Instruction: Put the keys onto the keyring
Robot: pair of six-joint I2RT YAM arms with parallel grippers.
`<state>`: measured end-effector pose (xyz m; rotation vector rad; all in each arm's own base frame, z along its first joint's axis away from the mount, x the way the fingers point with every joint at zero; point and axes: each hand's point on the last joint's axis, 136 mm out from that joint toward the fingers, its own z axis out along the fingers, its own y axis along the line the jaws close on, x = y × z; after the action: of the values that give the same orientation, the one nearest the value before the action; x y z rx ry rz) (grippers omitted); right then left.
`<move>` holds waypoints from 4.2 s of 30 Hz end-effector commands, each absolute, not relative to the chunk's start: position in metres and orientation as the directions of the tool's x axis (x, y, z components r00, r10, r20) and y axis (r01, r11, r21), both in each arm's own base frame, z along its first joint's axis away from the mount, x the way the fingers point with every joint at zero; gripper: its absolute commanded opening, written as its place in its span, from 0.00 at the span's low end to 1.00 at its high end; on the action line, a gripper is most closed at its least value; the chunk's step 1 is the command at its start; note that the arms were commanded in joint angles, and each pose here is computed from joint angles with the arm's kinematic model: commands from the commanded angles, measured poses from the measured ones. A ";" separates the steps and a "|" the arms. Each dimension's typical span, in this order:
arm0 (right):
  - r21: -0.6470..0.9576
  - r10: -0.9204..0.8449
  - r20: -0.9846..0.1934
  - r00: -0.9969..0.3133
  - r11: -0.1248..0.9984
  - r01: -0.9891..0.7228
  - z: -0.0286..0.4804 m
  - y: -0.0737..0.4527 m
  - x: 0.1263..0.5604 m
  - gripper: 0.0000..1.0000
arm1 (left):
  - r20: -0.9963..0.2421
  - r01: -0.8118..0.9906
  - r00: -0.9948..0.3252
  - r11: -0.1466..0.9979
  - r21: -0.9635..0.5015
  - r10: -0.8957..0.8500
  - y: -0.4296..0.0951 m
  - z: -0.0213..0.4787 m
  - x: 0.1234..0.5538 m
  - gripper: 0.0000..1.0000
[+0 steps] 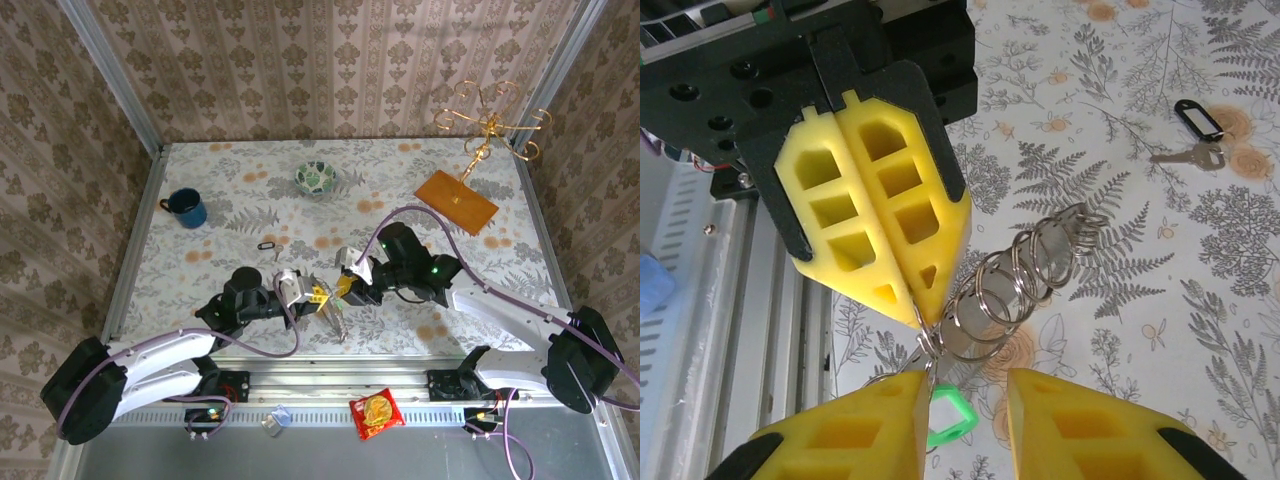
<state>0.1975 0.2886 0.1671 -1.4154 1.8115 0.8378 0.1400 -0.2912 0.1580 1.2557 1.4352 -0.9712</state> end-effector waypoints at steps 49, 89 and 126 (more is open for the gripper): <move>0.031 -0.428 -0.898 -0.100 0.165 -0.986 0.172 0.299 0.196 0.28 | -0.997 0.987 0.021 0.160 0.033 0.077 -0.298 0.181 0.142 0.00; -0.183 -0.724 -0.678 0.126 0.000 -0.983 0.174 0.298 0.199 0.00 | -0.971 0.980 0.004 0.194 0.051 0.238 -0.294 0.167 0.150 0.25; 0.048 -0.462 -0.882 -0.094 0.112 -0.993 0.172 0.305 0.195 0.21 | -0.995 0.991 0.027 0.126 0.039 0.096 -0.302 0.181 0.139 0.00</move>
<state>0.1993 0.3019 0.1761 -1.4315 1.6671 0.8803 0.1441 -0.2993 0.1648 1.2170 1.3858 -1.0003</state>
